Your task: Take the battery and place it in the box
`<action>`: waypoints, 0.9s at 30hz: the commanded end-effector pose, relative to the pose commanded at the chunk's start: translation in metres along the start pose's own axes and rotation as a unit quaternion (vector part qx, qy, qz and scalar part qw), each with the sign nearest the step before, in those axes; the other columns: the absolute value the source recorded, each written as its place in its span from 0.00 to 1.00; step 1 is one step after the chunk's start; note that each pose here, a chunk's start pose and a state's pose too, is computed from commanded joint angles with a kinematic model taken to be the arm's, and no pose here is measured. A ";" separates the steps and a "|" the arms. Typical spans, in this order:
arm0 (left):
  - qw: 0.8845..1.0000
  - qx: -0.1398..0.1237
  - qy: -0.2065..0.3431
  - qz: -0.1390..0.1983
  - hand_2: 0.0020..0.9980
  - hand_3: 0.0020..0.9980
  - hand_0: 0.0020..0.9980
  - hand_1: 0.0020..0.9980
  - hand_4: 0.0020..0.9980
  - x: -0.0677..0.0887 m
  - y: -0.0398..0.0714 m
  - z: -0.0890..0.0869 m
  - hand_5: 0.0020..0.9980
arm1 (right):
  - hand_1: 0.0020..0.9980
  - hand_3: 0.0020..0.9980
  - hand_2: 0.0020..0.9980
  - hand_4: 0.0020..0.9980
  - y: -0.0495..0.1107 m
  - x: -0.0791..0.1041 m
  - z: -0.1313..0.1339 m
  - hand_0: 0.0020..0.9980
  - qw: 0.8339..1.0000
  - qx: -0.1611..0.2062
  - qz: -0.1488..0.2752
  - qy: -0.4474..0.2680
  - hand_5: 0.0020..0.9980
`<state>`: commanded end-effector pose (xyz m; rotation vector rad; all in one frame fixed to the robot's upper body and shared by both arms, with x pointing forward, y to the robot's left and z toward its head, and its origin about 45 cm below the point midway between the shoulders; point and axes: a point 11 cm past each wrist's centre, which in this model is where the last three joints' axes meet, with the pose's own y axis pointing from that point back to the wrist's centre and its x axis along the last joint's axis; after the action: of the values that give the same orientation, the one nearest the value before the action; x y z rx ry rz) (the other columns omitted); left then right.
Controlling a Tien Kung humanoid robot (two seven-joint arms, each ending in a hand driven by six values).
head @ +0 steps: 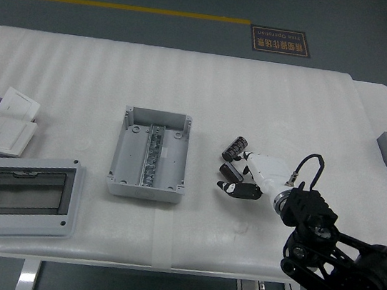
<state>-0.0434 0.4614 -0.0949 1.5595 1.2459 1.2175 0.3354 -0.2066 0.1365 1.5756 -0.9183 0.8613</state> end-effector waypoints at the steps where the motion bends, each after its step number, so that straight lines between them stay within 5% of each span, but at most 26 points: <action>1: 1.000 0.000 0.000 0.000 0.63 0.56 0.68 0.70 0.68 0.000 0.000 0.000 0.40 | 0.51 0.77 0.50 0.81 -0.001 -0.001 0.000 0.42 1.000 -0.001 -0.001 0.001 0.62; 5: 1.000 -0.004 0.001 0.002 0.63 0.56 0.68 0.70 0.68 0.001 0.000 0.001 0.40 | 0.51 0.77 0.50 0.81 -0.003 -0.002 0.000 0.42 1.000 -0.004 0.000 0.007 0.62; 6: 1.000 -0.005 0.001 0.002 0.63 0.56 0.68 0.70 0.68 0.001 0.000 0.001 0.39 | 0.47 0.71 0.46 0.68 -0.004 -0.002 0.000 0.38 1.000 -0.004 0.001 0.008 0.49; 24: 1.000 -0.015 -0.001 0.005 0.63 0.55 0.67 0.69 0.68 0.001 0.001 0.006 0.40 | 0.44 0.68 0.43 0.61 -0.008 -0.003 0.000 0.33 1.000 -0.003 0.010 0.016 0.44; 25: 1.000 -0.016 -0.001 0.005 0.63 0.55 0.67 0.69 0.68 0.001 0.001 0.006 0.40 | 0.41 0.68 0.43 0.53 -0.008 -0.004 0.000 0.30 1.000 -0.004 0.010 0.016 0.38; 27: 1.000 -0.017 -0.001 0.006 0.63 0.55 0.67 0.69 0.68 0.001 0.001 0.007 0.40 | 0.41 0.68 0.43 0.53 -0.008 -0.003 0.000 0.30 1.000 -0.004 0.012 0.015 0.38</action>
<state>-0.0368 0.4625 -0.0954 1.5452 1.2100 1.2372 0.3412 -0.2052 0.1299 1.5442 -0.9190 0.8957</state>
